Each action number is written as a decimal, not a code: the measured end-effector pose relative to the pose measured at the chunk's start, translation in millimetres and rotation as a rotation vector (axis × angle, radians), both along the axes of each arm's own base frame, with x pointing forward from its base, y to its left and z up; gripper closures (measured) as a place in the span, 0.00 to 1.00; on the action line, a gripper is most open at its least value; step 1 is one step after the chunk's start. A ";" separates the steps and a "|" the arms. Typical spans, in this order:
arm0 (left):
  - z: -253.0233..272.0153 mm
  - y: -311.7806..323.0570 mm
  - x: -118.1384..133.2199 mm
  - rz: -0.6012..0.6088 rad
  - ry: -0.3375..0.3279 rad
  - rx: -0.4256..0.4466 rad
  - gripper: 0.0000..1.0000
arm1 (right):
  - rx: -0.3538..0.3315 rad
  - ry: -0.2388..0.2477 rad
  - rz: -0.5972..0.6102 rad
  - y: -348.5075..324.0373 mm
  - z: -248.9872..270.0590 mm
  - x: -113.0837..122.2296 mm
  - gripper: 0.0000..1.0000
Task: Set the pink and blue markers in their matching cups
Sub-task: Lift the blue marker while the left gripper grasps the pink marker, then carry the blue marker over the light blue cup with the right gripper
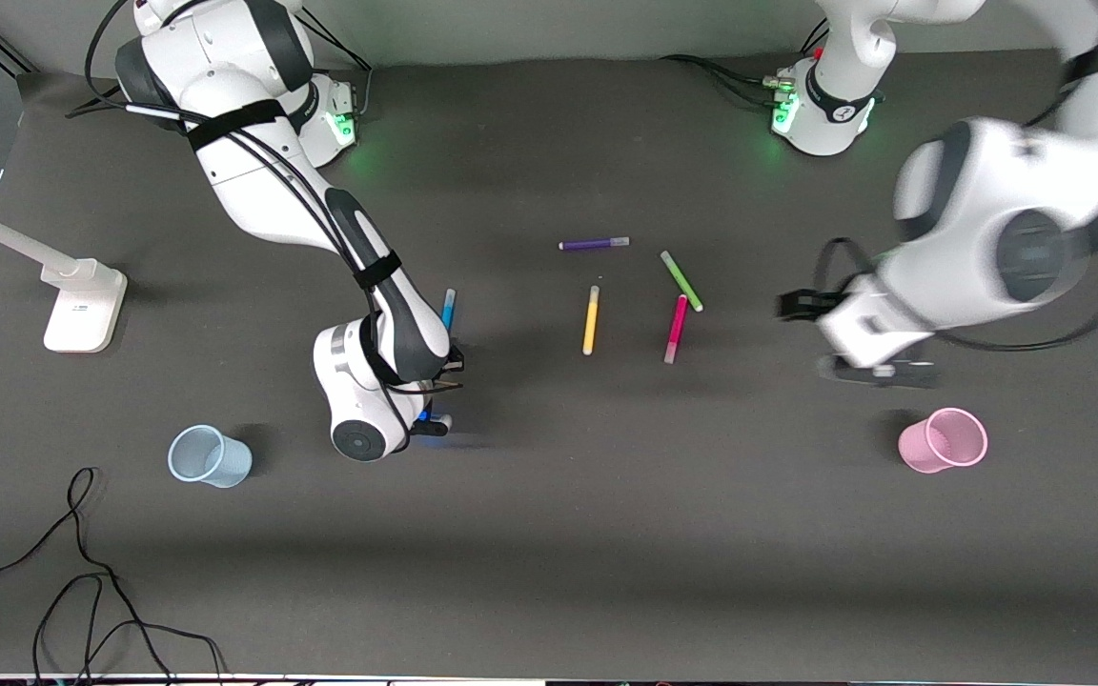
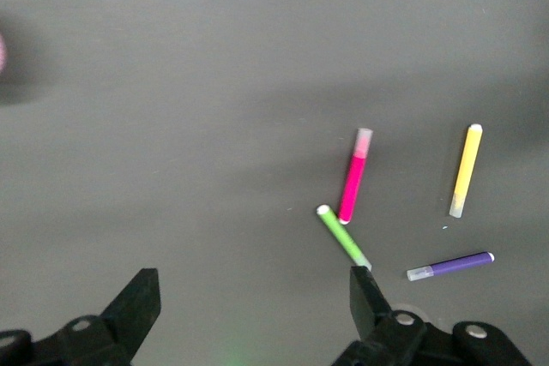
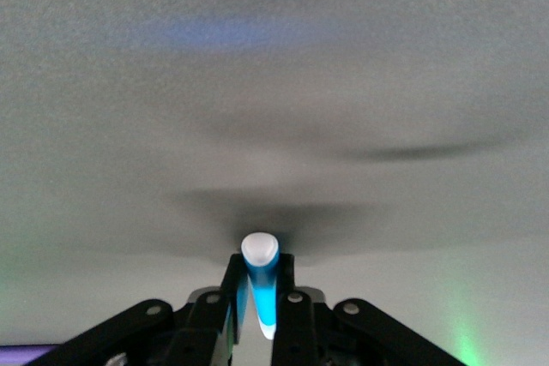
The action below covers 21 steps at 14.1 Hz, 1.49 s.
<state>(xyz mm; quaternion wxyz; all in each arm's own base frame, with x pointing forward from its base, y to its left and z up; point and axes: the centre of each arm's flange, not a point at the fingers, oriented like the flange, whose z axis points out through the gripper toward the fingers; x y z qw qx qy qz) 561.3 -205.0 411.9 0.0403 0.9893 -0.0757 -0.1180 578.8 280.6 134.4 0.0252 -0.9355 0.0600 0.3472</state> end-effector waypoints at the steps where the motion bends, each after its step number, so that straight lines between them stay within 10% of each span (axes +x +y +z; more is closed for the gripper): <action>1: -19.7 -21.7 -7.8 -0.029 -0.003 0.003 0.01 | 0.001 -0.002 0.000 0.3 0.7 0.6 0.83; 13: -172.0 -77.3 -56.4 -0.127 -0.091 0.015 0.03 | 0.000 -0.040 -0.016 -6.4 54.5 23.2 0.83; 21: -219.0 -92.6 -83.7 -0.145 -0.084 0.009 0.09 | -0.119 -0.230 -0.020 -71.8 150.4 61.7 0.83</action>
